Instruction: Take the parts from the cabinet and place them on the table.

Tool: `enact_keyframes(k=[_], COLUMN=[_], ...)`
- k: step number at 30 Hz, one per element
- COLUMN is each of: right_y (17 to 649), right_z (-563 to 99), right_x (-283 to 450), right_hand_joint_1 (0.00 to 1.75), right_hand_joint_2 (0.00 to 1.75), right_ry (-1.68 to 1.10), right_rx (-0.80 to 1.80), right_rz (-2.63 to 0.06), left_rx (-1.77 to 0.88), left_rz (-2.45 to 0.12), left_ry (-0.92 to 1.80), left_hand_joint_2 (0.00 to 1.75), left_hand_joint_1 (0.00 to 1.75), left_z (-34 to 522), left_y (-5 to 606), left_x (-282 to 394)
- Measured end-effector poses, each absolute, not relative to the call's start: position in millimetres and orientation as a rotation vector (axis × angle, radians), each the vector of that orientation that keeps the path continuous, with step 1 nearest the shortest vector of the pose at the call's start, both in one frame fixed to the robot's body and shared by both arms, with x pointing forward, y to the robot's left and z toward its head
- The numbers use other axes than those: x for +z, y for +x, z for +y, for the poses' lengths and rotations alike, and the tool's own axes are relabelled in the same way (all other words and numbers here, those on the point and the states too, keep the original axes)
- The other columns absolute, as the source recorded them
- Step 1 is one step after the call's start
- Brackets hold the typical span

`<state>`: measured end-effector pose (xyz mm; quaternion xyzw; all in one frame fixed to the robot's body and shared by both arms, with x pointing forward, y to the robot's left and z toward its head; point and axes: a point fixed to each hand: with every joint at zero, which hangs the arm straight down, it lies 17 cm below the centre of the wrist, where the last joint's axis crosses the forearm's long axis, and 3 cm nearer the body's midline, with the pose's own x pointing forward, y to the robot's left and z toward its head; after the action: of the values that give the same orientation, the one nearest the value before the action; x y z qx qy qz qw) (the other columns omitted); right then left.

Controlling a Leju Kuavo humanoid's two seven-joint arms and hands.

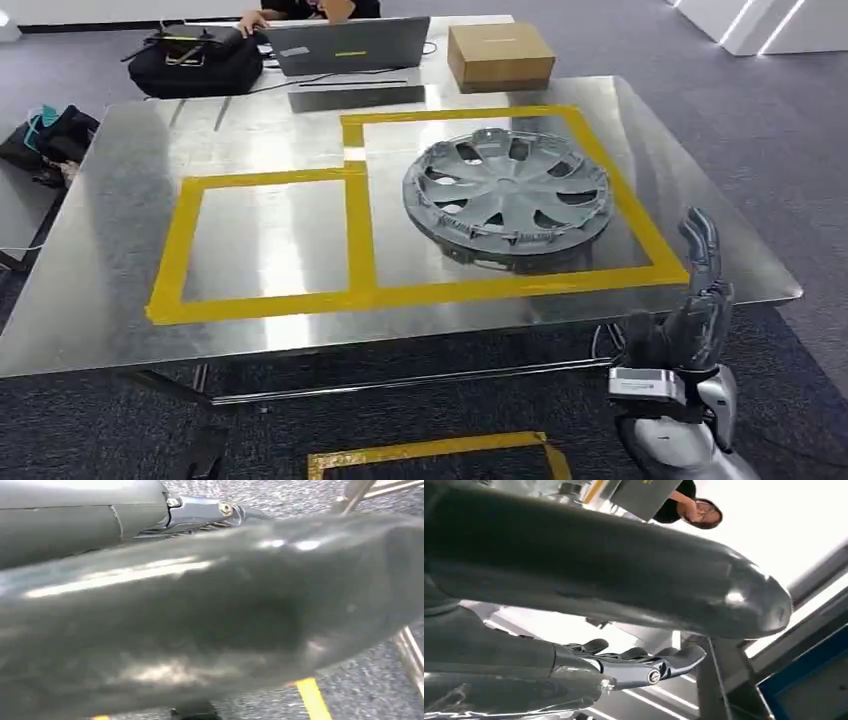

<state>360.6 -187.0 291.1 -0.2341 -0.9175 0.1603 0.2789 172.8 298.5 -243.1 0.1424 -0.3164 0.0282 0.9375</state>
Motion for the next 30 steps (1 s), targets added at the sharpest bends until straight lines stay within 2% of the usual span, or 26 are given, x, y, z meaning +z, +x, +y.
enact_keyframes(k=[10, 30], right_y=[360.0, 356.2], right_z=[-206.6, -217.0], right_x=[301.0, 303.7], right_hand_joint_1=[0.0, 0.0], right_hand_joint_2=[0.0, 0.0], right_ry=[-0.566, -0.499], right_rx=[0.309, 0.248], right_rz=[-2.466, -2.476], left_rx=[0.058, 0.051], left_rz=[-0.647, -0.663], left_ry=[0.292, 0.287], left_hand_joint_2=[0.0, 0.0], left_hand_joint_1=[0.0, 0.0], left_z=[298.5, 296.0], left_y=[173.0, 181.8], left_x=[-243.0, -240.2])
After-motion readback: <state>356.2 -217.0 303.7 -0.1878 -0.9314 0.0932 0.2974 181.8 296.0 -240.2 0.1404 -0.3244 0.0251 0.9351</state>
